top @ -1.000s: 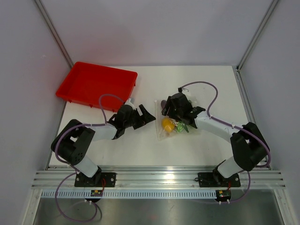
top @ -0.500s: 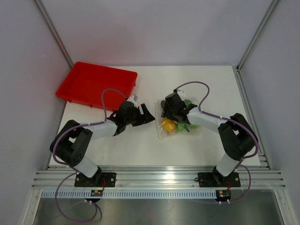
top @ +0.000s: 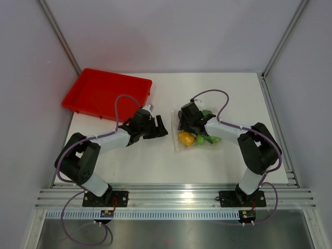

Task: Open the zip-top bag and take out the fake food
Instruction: Move the zipper food storage bag to the center of the board, then adjust the zipper food storage bag at the center of the board.

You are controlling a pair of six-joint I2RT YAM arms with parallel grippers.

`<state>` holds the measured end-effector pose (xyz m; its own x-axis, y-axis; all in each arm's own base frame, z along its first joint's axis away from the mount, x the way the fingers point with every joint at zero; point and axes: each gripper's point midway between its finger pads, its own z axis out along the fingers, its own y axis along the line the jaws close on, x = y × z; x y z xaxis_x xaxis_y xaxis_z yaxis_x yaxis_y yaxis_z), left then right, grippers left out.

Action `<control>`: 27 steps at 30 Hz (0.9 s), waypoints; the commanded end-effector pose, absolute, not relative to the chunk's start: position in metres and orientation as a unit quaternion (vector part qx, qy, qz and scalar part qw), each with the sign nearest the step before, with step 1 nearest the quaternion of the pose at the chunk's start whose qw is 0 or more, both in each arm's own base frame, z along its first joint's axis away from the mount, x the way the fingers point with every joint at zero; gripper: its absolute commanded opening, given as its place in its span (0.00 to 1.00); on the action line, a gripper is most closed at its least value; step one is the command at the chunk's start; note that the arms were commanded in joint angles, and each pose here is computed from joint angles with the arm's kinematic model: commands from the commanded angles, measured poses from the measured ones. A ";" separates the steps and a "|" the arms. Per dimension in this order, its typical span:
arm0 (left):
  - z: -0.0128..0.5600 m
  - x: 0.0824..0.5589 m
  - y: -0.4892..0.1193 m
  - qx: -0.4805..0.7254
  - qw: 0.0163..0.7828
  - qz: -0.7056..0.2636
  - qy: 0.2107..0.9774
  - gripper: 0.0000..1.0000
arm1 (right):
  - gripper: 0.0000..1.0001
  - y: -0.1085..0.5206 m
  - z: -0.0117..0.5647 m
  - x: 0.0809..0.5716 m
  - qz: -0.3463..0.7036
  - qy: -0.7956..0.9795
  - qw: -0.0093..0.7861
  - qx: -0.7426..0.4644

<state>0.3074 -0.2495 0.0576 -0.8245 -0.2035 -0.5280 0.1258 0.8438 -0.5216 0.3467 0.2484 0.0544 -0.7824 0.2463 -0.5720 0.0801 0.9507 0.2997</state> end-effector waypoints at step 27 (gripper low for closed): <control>0.045 0.314 -0.328 0.028 0.260 -0.378 0.888 0.73 | 0.60 0.264 0.075 0.347 0.180 0.920 0.335 0.089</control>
